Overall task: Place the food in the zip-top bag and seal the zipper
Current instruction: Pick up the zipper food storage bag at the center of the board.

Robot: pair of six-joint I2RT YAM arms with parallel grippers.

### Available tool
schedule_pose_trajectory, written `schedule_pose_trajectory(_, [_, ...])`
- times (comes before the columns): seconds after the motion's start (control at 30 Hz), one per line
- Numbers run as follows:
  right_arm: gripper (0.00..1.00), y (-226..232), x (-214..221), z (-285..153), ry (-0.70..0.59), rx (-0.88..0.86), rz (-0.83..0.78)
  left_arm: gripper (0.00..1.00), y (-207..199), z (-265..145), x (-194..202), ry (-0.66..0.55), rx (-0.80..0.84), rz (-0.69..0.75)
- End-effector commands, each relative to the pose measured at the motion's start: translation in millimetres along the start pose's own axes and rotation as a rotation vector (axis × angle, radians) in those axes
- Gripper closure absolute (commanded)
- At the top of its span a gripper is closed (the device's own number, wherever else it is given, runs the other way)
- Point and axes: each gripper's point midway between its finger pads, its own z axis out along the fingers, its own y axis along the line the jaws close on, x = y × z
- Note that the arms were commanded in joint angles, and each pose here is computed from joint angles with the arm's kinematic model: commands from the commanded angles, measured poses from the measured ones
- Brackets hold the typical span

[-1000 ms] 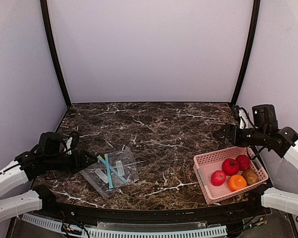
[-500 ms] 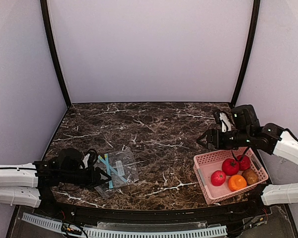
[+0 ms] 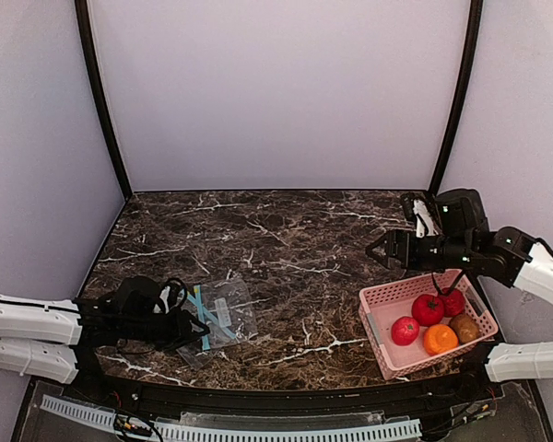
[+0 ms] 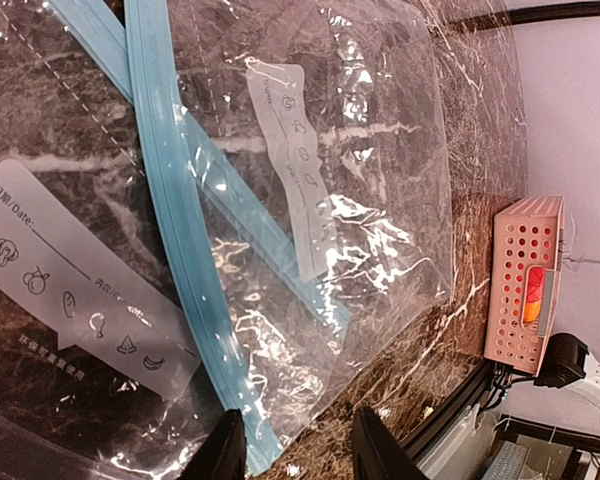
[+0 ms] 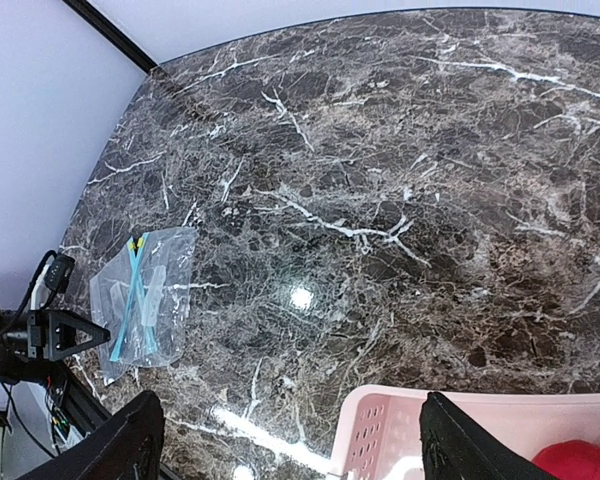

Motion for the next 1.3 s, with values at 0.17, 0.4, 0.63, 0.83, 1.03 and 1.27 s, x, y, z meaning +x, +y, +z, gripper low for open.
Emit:
schedule_pose_trajectory(0.17, [0.13, 3, -13, -21, -0.061, 0.015, -0.018, 0.64, 13, 6, -3, -0.031, -0.048, -0.023])
schedule_pose_trajectory(0.4, [0.13, 5, -15, -23, -0.063, 0.01, -0.017, 0.64, 19, 15, 1, -0.003, -0.067, -0.027])
schedule_pose_trajectory(0.63, [0.13, 5, -15, -23, -0.06, 0.01, -0.016, 0.65, 19, 18, 1, -0.005, -0.062, -0.04])
schedule_pose_trajectory(0.83, [0.12, 5, -16, -25, -0.064, 0.013, -0.016, 0.66, 25, 20, 2, -0.008, -0.074, -0.057])
schedule_pose_trajectory(1.03, [0.12, 4, -15, -26, -0.063, 0.017, -0.014, 0.66, 30, 21, 3, -0.009, -0.079, -0.072])
schedule_pose_trajectory(1.27, [0.12, 2, -14, -24, -0.06, 0.024, -0.013, 0.69, 32, 24, 4, -0.017, -0.067, -0.098])
